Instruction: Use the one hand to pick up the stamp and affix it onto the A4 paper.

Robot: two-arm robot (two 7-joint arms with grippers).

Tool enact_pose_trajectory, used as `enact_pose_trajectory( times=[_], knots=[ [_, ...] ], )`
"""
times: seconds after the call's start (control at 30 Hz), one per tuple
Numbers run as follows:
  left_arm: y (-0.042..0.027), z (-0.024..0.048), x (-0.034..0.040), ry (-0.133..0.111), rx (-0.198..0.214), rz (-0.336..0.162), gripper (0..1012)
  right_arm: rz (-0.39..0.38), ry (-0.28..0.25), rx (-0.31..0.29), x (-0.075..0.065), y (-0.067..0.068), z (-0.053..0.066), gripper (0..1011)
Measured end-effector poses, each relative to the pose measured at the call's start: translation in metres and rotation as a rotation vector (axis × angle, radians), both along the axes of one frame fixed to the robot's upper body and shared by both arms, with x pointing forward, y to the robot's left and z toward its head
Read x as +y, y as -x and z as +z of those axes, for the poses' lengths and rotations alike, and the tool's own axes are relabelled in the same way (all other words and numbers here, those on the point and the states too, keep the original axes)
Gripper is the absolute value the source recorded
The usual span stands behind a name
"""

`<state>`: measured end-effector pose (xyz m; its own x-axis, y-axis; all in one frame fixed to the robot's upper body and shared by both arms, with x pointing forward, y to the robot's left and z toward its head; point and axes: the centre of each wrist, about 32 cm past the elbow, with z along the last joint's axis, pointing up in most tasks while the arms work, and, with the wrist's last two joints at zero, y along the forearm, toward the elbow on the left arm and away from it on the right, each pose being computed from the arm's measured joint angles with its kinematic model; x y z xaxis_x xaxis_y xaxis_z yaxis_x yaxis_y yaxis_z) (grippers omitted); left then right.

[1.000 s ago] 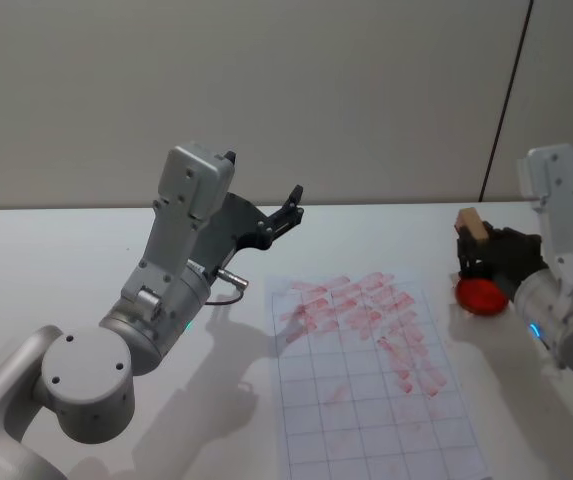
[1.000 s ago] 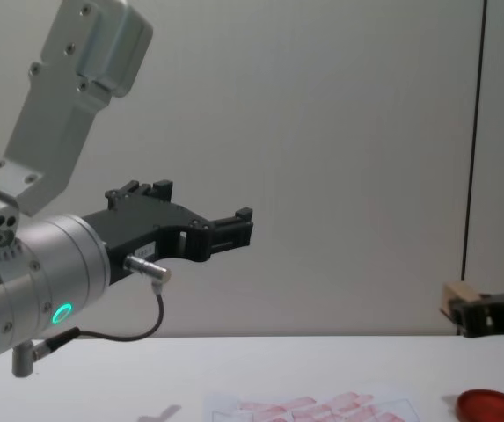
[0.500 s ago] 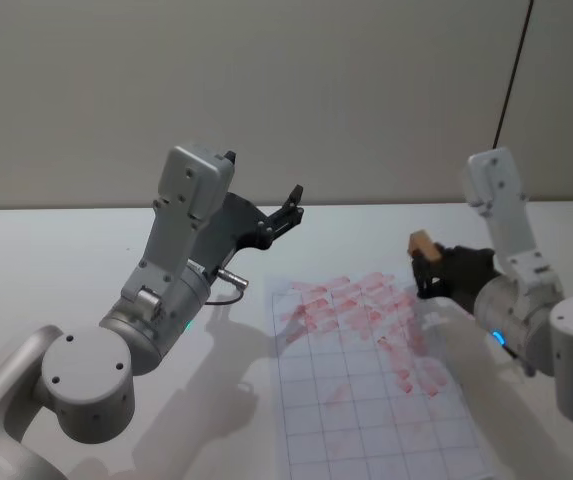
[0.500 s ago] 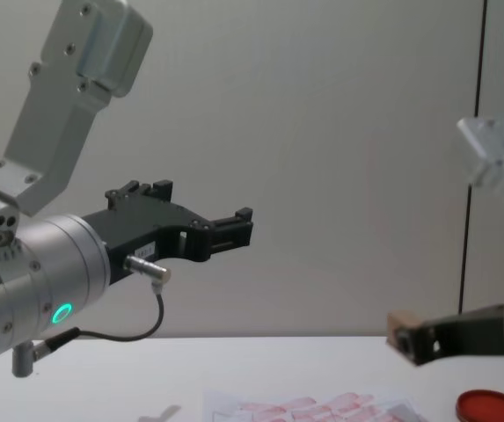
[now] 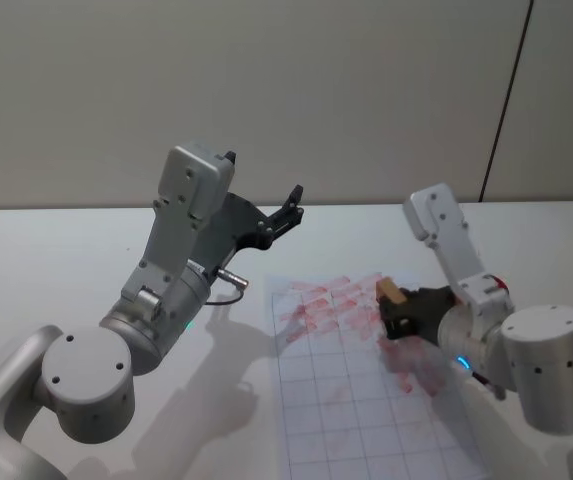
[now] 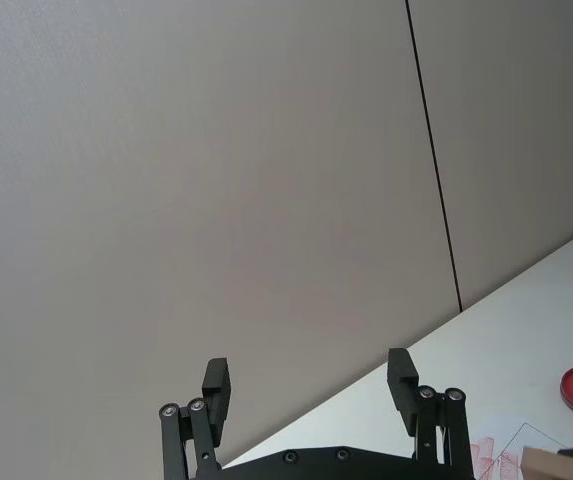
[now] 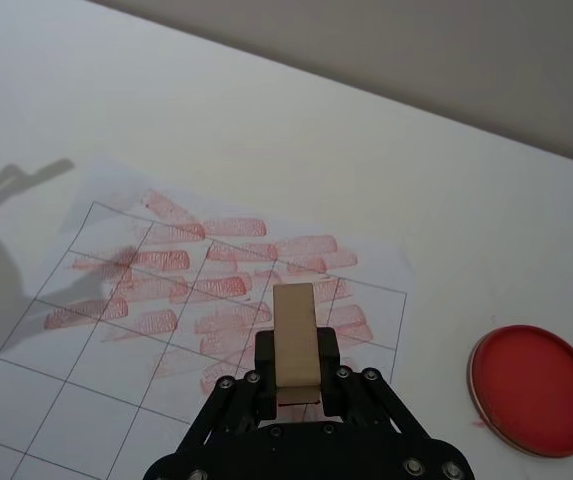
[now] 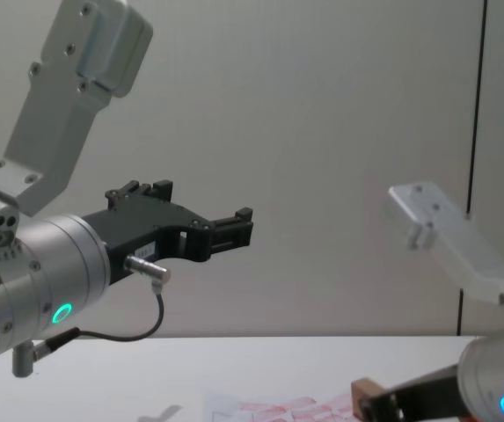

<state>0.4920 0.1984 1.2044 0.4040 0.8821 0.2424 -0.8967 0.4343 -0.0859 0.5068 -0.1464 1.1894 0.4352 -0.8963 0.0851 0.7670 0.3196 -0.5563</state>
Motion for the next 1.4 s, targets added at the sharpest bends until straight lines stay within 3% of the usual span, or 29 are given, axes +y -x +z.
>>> enact_pose_trajectory(
  times=[0.8,1.4],
  knots=[
    [0.0000,0.0000,0.0000,0.000,0.000,0.000,1001,0.018,0.047,0.080,0.008,-0.009,-0.023,219],
    [0.0000,0.0000,0.0000,0.000,0.000,0.000,1001,0.006,0.016,0.103,0.006,-0.011,-0.031,219]
  ],
)
